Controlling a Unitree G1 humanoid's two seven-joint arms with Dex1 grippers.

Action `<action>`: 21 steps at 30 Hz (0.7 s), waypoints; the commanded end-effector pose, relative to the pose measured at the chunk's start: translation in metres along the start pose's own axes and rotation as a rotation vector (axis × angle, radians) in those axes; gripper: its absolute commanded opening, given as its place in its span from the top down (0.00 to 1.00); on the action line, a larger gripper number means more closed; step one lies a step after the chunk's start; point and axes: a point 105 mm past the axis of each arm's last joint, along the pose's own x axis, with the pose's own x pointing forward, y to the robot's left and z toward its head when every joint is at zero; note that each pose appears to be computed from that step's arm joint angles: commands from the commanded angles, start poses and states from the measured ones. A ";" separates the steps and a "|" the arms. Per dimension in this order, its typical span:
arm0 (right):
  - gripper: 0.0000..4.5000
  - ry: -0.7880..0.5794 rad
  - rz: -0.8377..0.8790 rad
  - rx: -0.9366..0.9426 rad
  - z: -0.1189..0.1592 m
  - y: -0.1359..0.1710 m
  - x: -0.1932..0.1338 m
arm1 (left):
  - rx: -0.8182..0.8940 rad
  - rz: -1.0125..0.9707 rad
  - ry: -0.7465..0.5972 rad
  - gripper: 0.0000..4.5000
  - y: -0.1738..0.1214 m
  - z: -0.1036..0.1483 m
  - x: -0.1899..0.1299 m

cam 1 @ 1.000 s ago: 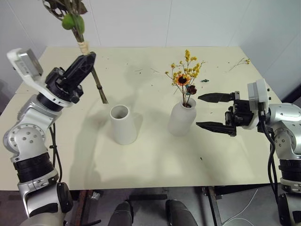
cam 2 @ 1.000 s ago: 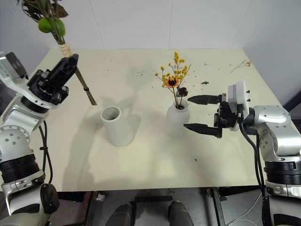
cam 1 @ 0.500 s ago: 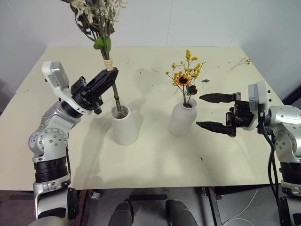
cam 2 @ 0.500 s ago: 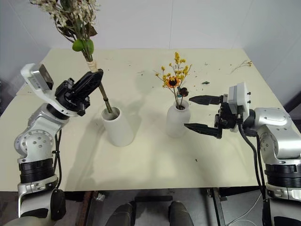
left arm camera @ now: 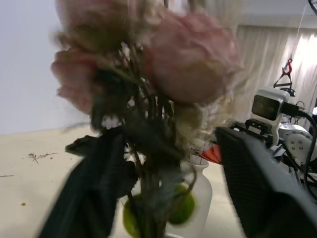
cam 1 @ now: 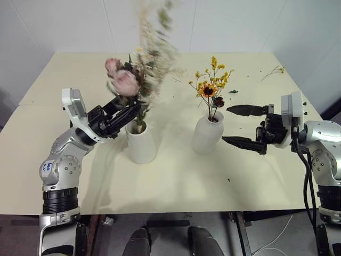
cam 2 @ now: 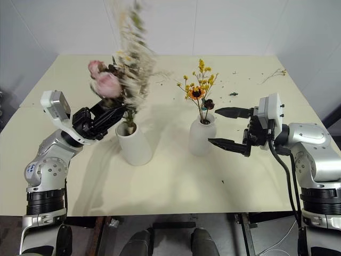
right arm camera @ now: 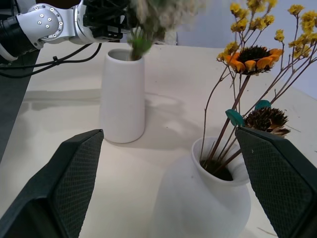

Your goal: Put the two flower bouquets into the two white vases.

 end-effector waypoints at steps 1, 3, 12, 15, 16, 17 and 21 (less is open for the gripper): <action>0.00 -0.025 -0.012 -0.055 0.014 0.000 -0.004 | 0.067 -0.045 0.038 0.05 -0.008 0.011 -0.002; 0.00 -0.023 -0.017 -0.054 0.013 -0.001 -0.005 | 0.098 -0.058 0.125 0.00 -0.009 0.011 -0.014; 0.00 0.066 -0.109 -0.041 -0.001 -0.010 -0.041 | 0.260 0.050 0.337 0.00 0.015 0.041 -0.072; 0.00 0.111 -0.145 -0.060 -0.006 -0.013 -0.057 | 0.263 0.051 0.432 0.00 0.016 0.046 -0.089; 0.00 0.124 -0.147 -0.065 -0.006 -0.013 -0.061 | 0.257 0.050 0.456 0.00 0.016 0.047 -0.093; 0.00 0.138 -0.146 -0.070 -0.006 -0.013 -0.064 | 0.267 0.046 0.485 0.00 0.017 0.048 -0.098; 0.00 0.145 -0.141 -0.079 -0.003 -0.015 -0.065 | 0.293 0.053 0.464 0.00 0.023 0.049 -0.100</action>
